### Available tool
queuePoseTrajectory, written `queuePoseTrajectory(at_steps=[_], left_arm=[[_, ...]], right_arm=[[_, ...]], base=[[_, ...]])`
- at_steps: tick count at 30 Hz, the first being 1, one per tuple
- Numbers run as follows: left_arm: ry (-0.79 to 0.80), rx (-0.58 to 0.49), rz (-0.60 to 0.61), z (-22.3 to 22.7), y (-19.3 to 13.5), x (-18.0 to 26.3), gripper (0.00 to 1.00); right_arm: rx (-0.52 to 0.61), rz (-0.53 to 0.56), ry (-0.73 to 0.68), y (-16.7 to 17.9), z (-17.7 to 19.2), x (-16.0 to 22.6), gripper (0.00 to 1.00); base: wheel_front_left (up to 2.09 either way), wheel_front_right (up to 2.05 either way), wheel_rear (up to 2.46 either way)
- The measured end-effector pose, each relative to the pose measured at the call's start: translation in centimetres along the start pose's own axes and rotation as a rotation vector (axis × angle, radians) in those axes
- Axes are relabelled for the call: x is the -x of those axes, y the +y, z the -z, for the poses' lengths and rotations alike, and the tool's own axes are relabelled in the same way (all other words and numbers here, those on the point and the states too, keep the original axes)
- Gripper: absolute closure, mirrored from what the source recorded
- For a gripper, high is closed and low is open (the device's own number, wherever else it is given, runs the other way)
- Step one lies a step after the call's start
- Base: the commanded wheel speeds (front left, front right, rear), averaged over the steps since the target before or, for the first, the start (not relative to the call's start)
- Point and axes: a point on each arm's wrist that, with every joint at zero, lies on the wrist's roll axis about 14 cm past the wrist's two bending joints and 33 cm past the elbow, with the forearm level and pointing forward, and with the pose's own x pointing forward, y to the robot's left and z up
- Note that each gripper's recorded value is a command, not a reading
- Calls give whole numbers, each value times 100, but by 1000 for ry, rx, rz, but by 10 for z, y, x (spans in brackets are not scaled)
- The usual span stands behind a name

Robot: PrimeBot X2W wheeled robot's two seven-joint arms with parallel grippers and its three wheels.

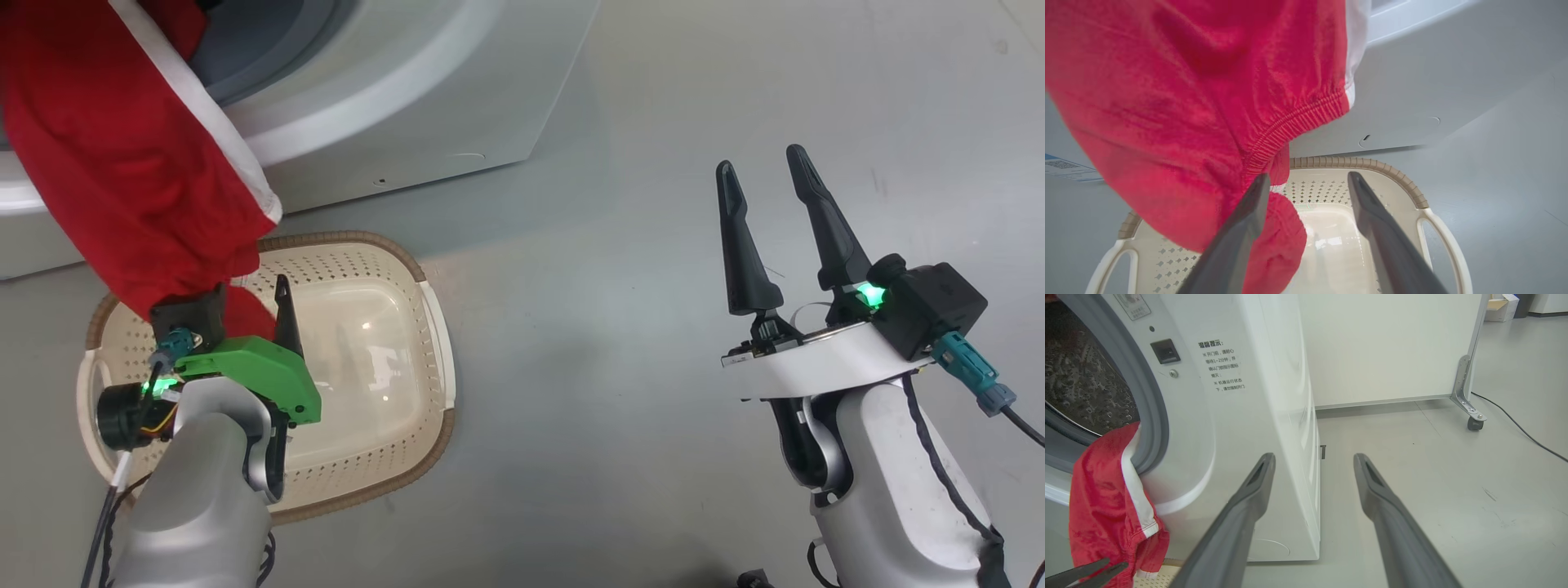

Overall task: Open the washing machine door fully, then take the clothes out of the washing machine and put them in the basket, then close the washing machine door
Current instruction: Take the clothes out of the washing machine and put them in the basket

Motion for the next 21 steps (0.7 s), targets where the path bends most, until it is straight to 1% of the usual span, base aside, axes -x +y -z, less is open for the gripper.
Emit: queuePoseTrajectory(at_steps=[6,15,21], left_arm=[[-53,-11,8,-18,-1,9,0],[-168,-55,33,-57,-6,24,0],[-310,-70,61,-103,-17,40,0]], right_arm=[[9,-9,-14,4,-6,2,0],[13,-39,-20,17,-10,5,0],[11,-50,-21,24,-13,11,0]], base=[[0,0,0],[0,0,0],[0,0,0]])
